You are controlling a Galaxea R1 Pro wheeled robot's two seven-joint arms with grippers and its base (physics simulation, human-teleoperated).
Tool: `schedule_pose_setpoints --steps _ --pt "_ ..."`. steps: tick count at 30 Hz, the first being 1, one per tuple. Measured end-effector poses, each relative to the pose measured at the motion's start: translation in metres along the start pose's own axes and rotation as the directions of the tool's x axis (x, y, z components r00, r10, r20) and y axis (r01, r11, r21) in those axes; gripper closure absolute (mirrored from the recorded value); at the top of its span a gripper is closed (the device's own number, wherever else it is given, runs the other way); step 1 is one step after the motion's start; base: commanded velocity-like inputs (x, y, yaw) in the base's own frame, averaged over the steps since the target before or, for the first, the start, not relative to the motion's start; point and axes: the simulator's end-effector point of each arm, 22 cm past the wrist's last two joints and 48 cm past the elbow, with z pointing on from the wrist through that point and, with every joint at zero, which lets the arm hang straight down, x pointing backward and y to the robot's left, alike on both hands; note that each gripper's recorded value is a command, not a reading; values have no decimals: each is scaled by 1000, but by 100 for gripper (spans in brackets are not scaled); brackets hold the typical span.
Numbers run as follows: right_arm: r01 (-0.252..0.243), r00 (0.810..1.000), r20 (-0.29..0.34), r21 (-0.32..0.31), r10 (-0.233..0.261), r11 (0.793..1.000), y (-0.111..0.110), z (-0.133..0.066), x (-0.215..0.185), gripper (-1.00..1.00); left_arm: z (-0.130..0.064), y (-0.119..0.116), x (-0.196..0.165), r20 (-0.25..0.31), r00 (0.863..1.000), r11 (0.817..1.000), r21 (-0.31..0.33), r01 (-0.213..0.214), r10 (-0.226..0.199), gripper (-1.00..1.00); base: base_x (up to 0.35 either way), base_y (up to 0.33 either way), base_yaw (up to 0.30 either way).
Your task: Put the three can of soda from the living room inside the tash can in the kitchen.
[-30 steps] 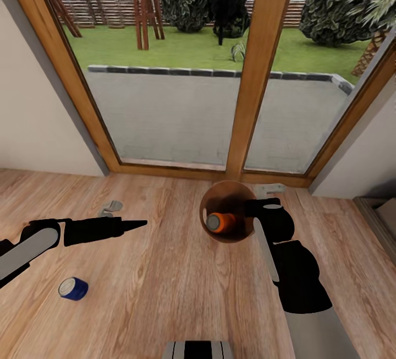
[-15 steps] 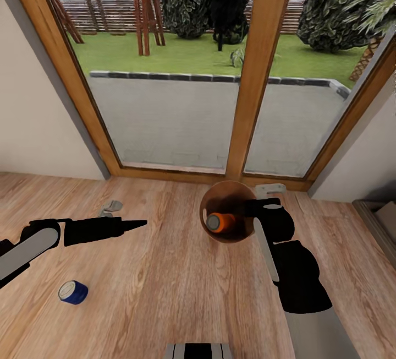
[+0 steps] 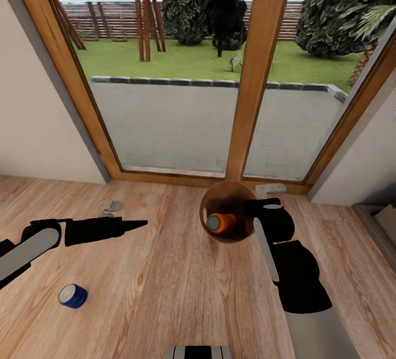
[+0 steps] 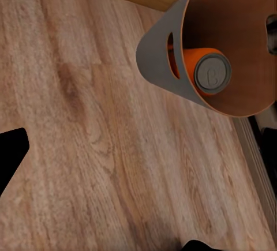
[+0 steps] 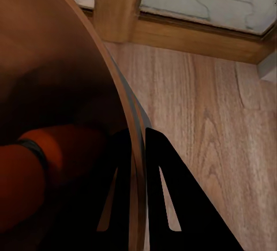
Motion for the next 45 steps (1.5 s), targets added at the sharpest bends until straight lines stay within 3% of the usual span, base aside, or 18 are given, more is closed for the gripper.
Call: schedule_pose_setpoints --steps 45 --pt "-12 997 71 7 12 1000 -9 -31 -31 100 -16 -33 -20 49 998 998 26 -50 48 -100 0 0 0"
